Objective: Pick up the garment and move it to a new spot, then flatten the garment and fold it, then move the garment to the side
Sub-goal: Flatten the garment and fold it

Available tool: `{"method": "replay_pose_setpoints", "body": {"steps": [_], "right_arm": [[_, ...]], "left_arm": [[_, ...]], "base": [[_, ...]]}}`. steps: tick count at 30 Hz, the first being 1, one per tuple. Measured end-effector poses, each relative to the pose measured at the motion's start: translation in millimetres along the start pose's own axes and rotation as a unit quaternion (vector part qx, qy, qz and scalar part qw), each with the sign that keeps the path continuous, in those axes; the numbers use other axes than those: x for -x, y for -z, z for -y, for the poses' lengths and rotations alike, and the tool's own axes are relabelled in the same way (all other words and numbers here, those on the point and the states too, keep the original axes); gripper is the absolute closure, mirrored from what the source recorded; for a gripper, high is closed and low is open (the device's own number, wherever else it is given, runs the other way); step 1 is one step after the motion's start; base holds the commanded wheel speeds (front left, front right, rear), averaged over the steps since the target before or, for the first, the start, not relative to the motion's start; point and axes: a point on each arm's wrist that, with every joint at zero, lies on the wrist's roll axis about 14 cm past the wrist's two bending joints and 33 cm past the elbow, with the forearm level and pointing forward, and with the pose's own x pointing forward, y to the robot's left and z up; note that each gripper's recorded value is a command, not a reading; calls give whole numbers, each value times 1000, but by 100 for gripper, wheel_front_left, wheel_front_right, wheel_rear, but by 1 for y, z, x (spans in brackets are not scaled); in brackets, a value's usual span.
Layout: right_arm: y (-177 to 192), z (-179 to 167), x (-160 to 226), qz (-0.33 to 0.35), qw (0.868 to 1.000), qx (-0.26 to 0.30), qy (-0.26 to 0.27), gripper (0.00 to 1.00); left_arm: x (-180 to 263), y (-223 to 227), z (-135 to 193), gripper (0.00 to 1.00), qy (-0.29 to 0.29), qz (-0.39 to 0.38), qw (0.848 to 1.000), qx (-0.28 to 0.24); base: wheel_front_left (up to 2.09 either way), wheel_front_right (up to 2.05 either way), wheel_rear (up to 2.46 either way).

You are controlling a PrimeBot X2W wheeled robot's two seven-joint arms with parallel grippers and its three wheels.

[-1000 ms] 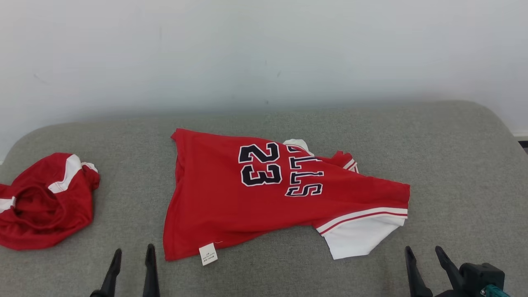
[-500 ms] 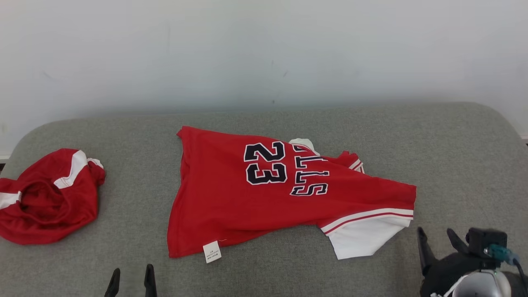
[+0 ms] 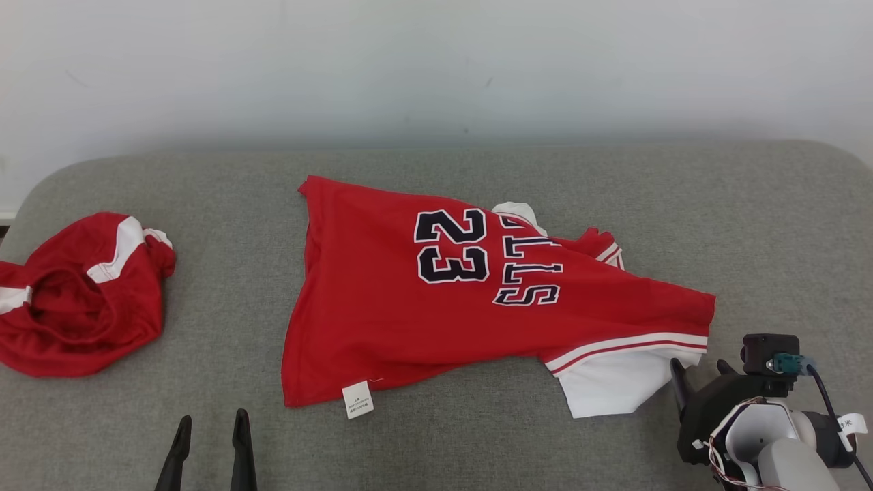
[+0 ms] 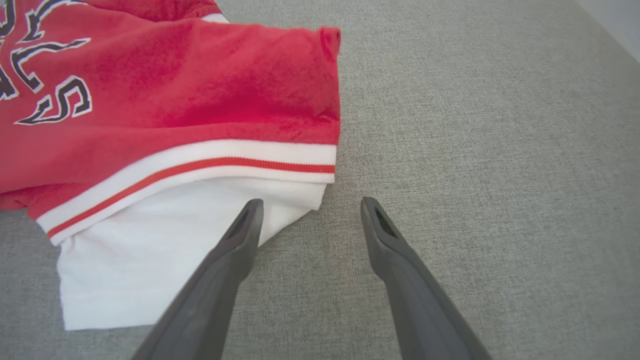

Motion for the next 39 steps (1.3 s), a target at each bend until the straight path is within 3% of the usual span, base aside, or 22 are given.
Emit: {"method": "replay_pose_setpoints", "body": {"steps": [10, 11, 12, 13, 15, 16, 17, 30, 39], "right_arm": [[5, -12, -18, -11, 1000, 4, -21, 2], [4, -12, -19, -7, 1000, 4, -22, 11], [2, -13, -20, -3, 1000, 3, -24, 36], [1, -14, -20, -1, 1000, 3, -25, 53], [1, -14, -21, 1, 1000, 4, -26, 72], [1, -14, -21, 2, 1000, 4, -27, 91], [-2, -15, -21, 7, 1000, 4, -29, 100], [-57, -12, 7, 117, 992, 2, -35, 100], [-61, 2, 60, 120, 993, -14, -3, 100]], "left_arm": [[-2, 2, -6, 0, -9, -3, 1000, 1], [-2, 2, -6, 0, -9, -3, 1000, 1], [-2, 2, -6, 0, -10, -4, 1000, 1], [-2, 3, -6, 0, -10, -4, 1000, 2], [-2, 3, -6, 0, -11, -4, 1000, 2], [-2, 3, -6, 0, -11, -4, 1000, 3], [-3, 3, -6, 0, -11, -5, 1000, 3], [-1, -2, -2, 0, -10, 4, 1000, 7], [-5, 3, 5, 0, 1, -3, 1000, 15]], "base": [[0, 0, 0], [0, 0, 0], [0, 0, 0], [0, 0, 0], [0, 0, 0], [0, 0, 0], [0, 0, 0], [0, 0, 0], [0, 0, 0]]}}
